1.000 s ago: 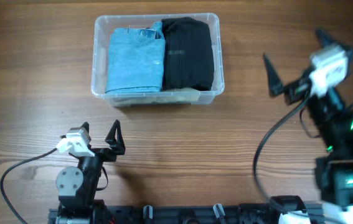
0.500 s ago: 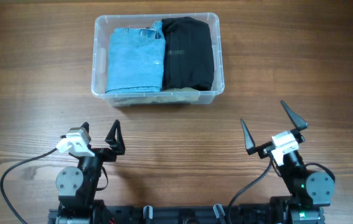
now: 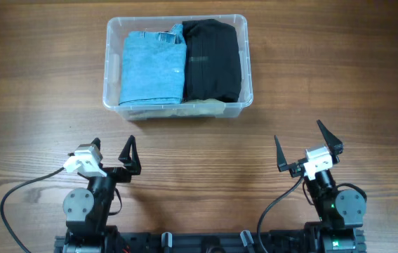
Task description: Pack container
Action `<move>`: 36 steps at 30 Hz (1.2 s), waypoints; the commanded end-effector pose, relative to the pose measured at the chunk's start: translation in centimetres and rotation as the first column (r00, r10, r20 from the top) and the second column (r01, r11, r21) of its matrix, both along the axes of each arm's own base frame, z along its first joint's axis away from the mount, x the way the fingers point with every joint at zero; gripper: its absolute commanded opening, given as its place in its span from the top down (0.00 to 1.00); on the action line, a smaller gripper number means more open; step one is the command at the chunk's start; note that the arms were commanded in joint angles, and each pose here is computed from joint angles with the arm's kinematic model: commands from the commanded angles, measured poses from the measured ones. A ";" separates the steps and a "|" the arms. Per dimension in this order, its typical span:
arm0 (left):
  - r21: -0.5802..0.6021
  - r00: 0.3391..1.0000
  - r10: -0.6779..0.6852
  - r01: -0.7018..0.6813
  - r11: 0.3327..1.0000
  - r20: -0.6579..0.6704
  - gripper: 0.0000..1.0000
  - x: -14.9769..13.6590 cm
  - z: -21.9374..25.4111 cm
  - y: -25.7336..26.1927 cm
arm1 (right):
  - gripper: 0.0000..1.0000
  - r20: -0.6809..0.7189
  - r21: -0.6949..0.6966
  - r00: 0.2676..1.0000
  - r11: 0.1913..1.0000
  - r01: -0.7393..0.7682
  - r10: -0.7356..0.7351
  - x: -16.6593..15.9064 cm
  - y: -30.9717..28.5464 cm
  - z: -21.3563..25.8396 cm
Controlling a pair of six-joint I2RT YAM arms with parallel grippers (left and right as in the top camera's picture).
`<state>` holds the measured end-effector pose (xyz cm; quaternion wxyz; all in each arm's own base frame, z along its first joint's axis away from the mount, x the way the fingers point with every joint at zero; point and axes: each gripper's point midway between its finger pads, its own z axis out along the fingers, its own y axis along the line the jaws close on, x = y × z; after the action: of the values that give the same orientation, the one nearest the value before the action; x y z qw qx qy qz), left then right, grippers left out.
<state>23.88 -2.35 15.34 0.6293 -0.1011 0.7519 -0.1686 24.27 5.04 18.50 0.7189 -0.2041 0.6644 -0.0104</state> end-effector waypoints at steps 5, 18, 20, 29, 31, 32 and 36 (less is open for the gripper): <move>0.018 1.000 0.006 -0.006 1.000 0.008 0.00 0.0 0.0 0.1 | 0.00 -0.019 0.016 0.999 0.999 0.028 -0.028 -0.2 -0.5 -0.5; 0.018 1.000 0.006 -0.006 1.000 0.008 0.00 0.0 0.0 0.1 | 0.00 -0.029 0.015 0.999 1.000 0.027 -0.027 -0.1 -0.5 -0.8; 0.018 1.000 0.006 -0.006 1.000 0.008 0.00 0.0 0.0 0.1 | 0.00 -0.029 0.015 0.999 1.000 0.027 -0.027 -0.1 -0.5 -0.7; 0.018 1.000 0.006 -0.006 1.000 0.008 0.00 0.0 0.0 0.1 | 0.00 -0.030 0.015 0.999 1.000 0.027 -0.027 -0.1 -0.5 -0.8; 0.018 1.000 0.006 -0.006 1.000 0.008 0.00 0.0 0.0 0.1 | 0.00 -0.030 0.015 0.999 1.000 0.027 -0.027 -0.1 -0.5 -0.8; 0.018 1.000 0.006 -0.006 1.000 0.008 0.00 0.0 0.0 0.1 | 0.00 -0.030 0.015 0.999 1.000 0.027 -0.027 -0.1 -0.5 -0.8; 0.018 1.000 0.006 -0.006 1.000 0.008 0.00 0.0 0.0 0.1 | 0.00 -0.030 0.015 0.999 1.000 0.027 -0.027 -0.1 -0.5 -0.8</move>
<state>23.88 -2.35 15.34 0.6293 -0.1011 0.7519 -0.1686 24.13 4.85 17.65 0.7081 -0.1996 0.6772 -0.0103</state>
